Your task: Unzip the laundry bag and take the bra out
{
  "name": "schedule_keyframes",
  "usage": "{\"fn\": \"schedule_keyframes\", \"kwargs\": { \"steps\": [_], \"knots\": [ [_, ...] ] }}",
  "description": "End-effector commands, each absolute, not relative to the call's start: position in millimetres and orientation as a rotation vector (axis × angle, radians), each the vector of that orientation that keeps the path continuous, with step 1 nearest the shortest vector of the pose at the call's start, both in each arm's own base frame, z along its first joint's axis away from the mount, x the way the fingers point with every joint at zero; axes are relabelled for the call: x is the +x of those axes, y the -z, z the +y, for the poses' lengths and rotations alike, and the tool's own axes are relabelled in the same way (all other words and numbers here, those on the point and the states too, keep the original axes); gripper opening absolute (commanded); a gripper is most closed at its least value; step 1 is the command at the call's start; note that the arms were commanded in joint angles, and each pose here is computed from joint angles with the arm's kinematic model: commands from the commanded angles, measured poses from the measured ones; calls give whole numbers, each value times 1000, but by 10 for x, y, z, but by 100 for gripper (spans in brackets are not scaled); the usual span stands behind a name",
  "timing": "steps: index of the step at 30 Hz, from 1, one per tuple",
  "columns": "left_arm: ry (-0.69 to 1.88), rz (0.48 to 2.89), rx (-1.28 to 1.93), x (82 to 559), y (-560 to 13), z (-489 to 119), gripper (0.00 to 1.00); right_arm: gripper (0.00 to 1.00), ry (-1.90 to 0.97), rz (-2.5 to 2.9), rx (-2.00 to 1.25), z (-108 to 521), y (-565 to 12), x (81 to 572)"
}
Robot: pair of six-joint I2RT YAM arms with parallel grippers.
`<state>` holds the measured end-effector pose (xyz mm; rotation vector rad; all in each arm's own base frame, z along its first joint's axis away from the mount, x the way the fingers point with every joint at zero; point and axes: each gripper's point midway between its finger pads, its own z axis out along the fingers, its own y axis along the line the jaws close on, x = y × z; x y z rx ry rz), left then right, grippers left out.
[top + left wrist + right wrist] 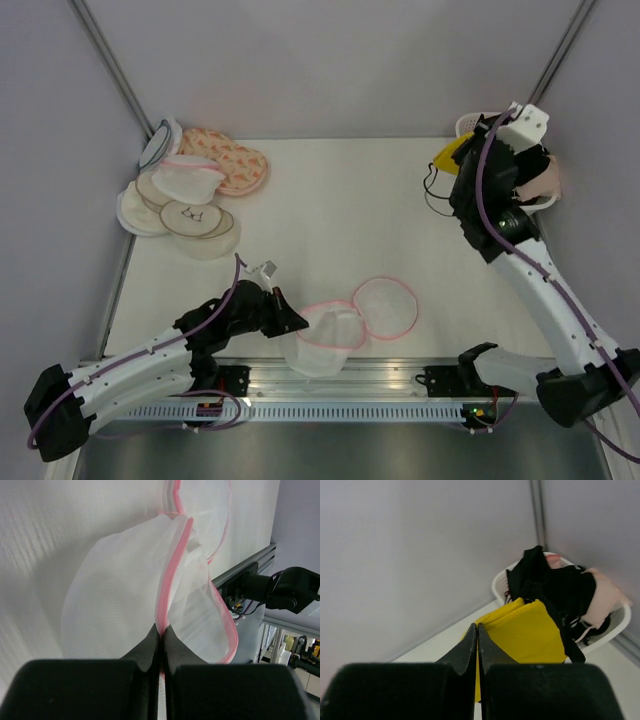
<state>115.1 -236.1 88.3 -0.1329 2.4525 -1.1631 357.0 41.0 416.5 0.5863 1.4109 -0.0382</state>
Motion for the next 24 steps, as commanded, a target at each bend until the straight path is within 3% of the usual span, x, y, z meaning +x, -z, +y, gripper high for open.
{"fn": "schedule_keyframes", "kwargs": {
  "steps": [1,7,15,19,24],
  "knots": [
    [1236,2390,-93,1197,-1162,-2480,2,0,86,1470,601,-35,-4181,3951],
    [1244,2391,-58,1193,-1288,-2512,2,0,267,1391,802,-1092,-4217,4387],
    [1202,2393,-40,1232,-1402,-2501,2,0,186,1440,838,-1649,-4019,5297],
    [1179,2401,-59,1257,-1360,-2486,2,0,143,1586,810,-1685,-3433,5874],
    [1153,2427,-93,1261,-1229,-2457,2,0,95,1702,808,-1621,-2767,6153]
  ]
}}
